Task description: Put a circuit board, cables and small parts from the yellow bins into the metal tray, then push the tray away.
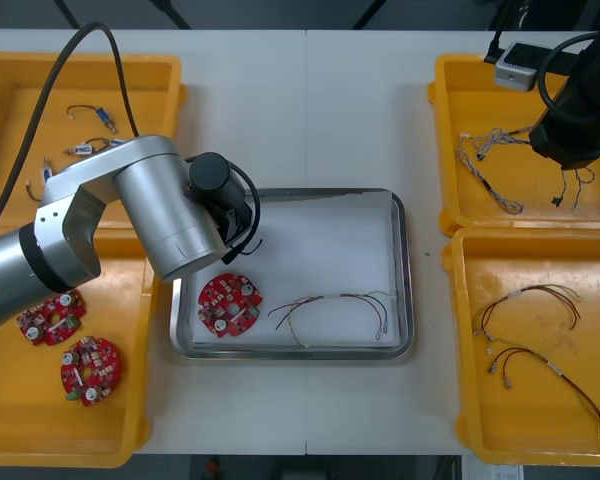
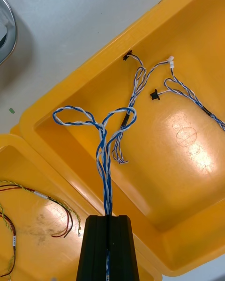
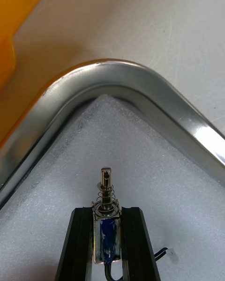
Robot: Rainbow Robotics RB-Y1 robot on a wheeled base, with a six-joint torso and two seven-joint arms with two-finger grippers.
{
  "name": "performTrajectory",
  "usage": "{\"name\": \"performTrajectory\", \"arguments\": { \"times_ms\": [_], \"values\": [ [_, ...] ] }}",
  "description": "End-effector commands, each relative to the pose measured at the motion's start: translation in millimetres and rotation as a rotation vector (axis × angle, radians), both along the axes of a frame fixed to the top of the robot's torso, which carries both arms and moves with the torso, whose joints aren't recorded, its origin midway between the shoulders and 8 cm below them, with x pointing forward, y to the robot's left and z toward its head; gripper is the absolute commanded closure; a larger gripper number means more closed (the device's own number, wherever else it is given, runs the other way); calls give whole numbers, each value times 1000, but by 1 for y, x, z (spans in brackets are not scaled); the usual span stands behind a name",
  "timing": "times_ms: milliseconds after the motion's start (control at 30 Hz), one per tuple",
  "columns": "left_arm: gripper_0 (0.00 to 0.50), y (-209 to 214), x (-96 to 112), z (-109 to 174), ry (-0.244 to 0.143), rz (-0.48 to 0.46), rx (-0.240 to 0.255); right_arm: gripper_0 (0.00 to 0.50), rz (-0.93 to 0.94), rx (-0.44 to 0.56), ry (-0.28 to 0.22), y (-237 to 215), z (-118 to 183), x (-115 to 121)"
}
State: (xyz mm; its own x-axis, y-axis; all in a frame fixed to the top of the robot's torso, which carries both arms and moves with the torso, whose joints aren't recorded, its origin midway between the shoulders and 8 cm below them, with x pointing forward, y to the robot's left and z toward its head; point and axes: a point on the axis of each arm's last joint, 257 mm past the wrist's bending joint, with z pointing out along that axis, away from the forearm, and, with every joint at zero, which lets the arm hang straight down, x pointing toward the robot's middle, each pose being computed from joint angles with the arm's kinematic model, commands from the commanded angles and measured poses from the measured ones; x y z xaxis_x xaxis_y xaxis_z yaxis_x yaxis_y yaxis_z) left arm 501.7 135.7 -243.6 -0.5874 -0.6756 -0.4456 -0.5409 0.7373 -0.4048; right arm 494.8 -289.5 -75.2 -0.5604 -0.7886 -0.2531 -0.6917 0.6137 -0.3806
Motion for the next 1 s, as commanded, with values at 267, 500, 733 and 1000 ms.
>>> {"name": "performTrajectory", "arguments": {
  "times_ms": [267, 500, 733, 1000],
  "values": [
    [142, -15, -8, -4, -4, 17, -49, 500, 33, 7, -65, 8, 24, 8],
    [50, -20, -17, 27, -7, 8, -98, 500, 33, 7, -65, 8, 24, 8],
    [0, -14, -32, 86, 40, 33, -156, 500, 33, 7, -65, 8, 24, 8],
    [0, 28, -29, 150, 95, 105, -206, 500, 33, 7, -65, 8, 24, 8]
  ]
}}
